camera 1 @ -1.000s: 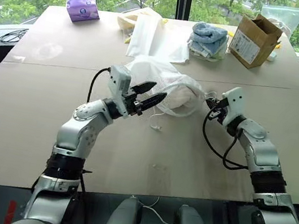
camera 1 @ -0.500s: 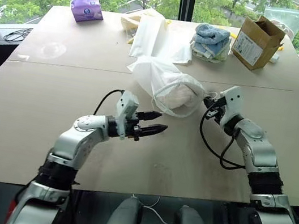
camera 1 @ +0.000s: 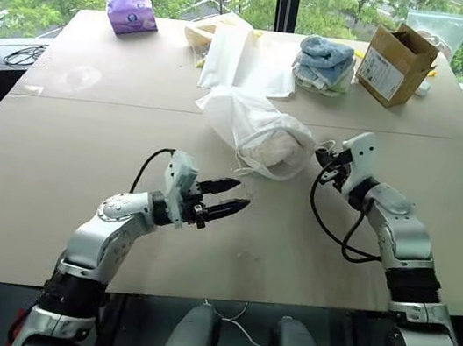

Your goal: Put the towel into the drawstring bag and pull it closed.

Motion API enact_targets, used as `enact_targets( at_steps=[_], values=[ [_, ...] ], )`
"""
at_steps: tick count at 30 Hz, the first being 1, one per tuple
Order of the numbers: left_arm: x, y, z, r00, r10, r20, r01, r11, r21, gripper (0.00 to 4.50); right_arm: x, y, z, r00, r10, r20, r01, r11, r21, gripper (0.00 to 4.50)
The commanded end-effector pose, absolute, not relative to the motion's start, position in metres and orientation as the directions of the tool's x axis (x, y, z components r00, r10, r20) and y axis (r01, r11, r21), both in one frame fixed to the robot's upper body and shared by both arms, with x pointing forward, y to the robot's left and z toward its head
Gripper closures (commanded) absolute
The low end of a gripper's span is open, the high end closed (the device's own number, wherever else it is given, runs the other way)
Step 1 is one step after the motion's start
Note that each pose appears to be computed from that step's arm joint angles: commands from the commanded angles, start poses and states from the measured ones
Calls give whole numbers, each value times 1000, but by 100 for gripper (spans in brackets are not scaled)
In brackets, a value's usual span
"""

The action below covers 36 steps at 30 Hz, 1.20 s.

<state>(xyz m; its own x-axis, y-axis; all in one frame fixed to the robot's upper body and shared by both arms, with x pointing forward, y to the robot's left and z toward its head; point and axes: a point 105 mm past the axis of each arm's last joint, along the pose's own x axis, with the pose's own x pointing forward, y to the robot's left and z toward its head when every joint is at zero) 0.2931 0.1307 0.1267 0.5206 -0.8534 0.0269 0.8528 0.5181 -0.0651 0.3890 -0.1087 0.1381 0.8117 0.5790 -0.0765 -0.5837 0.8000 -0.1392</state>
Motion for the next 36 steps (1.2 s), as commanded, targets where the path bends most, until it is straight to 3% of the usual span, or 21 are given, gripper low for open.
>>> enact_targets(
  at_steps=[1,11,25,31,36],
  values=[
    [300,135,146,582,-806,106,809,587,25,166,386,-104,153,805,593,-21,-589,795,-146,450],
    [324,137,136,636,-768,72,762,640,100,166,386,-105,155,808,589,-17,-585,798,-145,450],
    [353,113,117,587,-809,27,807,587,58,166,385,-107,155,818,574,-12,-570,809,-146,450],
    [352,117,113,603,-798,21,796,603,55,436,384,-108,156,821,571,-9,-566,812,-146,450],
    [350,124,123,634,-771,68,766,637,89,448,386,-111,159,829,559,3,-552,820,-153,450]
  ],
)
